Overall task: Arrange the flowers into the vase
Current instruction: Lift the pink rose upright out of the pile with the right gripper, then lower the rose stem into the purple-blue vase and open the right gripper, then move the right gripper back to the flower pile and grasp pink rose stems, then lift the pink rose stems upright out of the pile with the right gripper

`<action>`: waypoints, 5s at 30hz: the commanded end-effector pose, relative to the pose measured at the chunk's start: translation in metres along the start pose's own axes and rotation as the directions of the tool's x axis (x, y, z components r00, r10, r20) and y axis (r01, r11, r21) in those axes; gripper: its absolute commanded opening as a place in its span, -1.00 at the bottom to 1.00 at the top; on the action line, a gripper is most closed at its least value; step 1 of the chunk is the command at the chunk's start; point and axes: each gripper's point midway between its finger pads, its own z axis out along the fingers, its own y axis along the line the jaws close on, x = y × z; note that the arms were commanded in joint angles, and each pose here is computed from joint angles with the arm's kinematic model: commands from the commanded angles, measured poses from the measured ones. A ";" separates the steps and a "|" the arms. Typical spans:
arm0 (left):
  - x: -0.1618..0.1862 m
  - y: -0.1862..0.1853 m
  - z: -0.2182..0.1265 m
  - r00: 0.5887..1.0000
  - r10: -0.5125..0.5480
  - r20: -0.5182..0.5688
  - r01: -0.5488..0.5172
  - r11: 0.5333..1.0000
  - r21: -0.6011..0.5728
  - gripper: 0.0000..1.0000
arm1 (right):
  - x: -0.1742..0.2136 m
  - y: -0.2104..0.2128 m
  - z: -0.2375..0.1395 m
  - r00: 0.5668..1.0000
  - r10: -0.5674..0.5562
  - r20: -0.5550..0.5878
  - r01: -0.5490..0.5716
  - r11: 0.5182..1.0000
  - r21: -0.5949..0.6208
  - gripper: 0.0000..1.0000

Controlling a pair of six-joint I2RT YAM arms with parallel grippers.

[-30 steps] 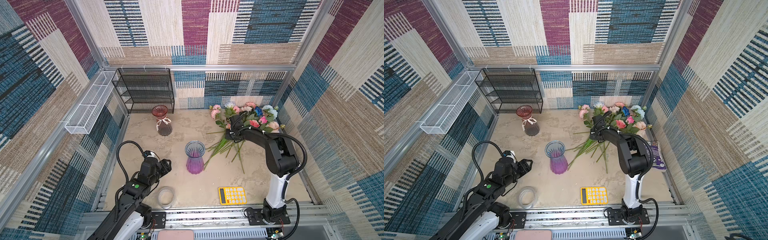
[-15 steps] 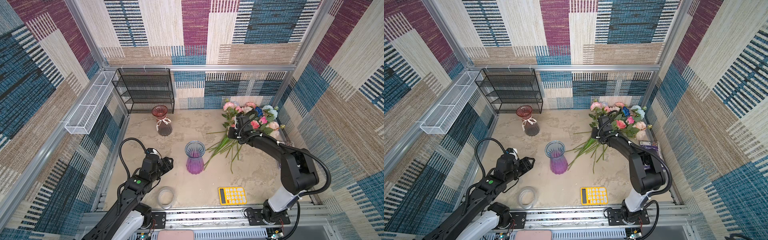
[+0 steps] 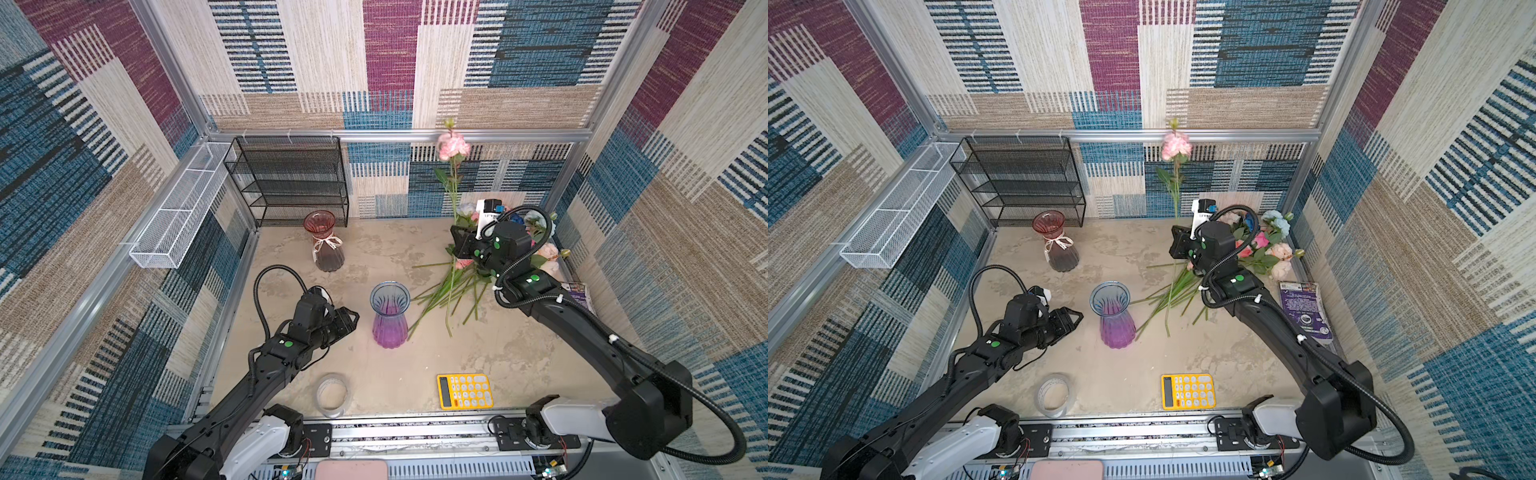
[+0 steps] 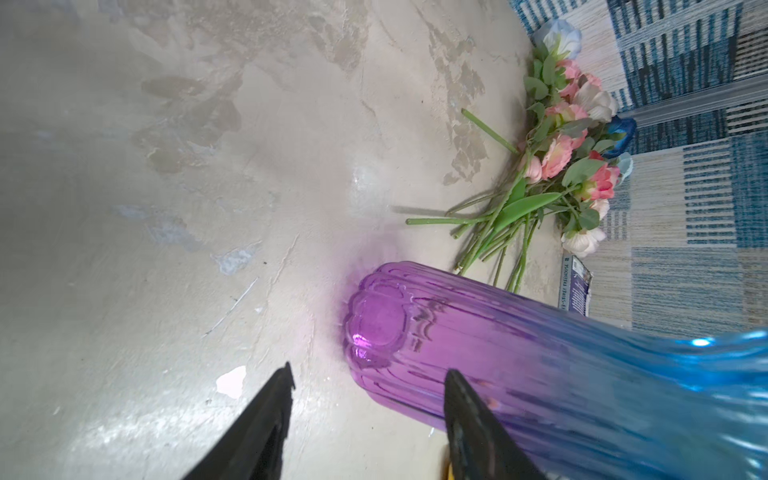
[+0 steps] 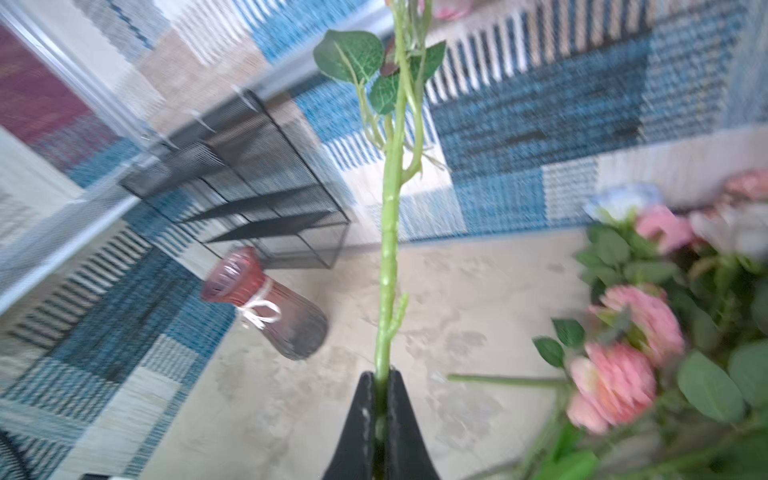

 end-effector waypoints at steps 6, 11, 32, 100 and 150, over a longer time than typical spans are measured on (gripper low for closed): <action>-0.031 -0.044 -0.041 0.988 0.115 0.101 -0.123 0.989 0.076 0.28 | -0.096 0.117 -0.038 0.938 -0.007 0.346 0.112 0.952 -0.284 -1.00; -0.043 -0.066 -0.065 0.977 0.147 0.157 -0.167 0.978 0.124 0.28 | -0.103 0.173 -0.032 0.892 -0.048 0.449 0.217 0.917 -0.335 -1.00; -0.086 -0.188 -0.117 0.905 0.243 0.349 -0.398 0.774 0.493 0.47 | 0.033 0.179 -0.015 0.892 -0.181 0.415 0.323 0.897 -0.302 -1.00; -0.013 -0.051 -0.063 0.968 0.146 0.205 -0.204 0.931 0.304 0.44 | 0.266 -0.127 0.042 0.750 0.477 -0.458 -0.259 0.849 0.461 -0.28; -0.030 -0.150 -0.142 0.922 0.277 0.269 -0.381 0.765 0.519 0.44 | 0.034 -0.015 -0.071 0.994 0.071 0.078 -0.065 0.995 -0.080 -1.00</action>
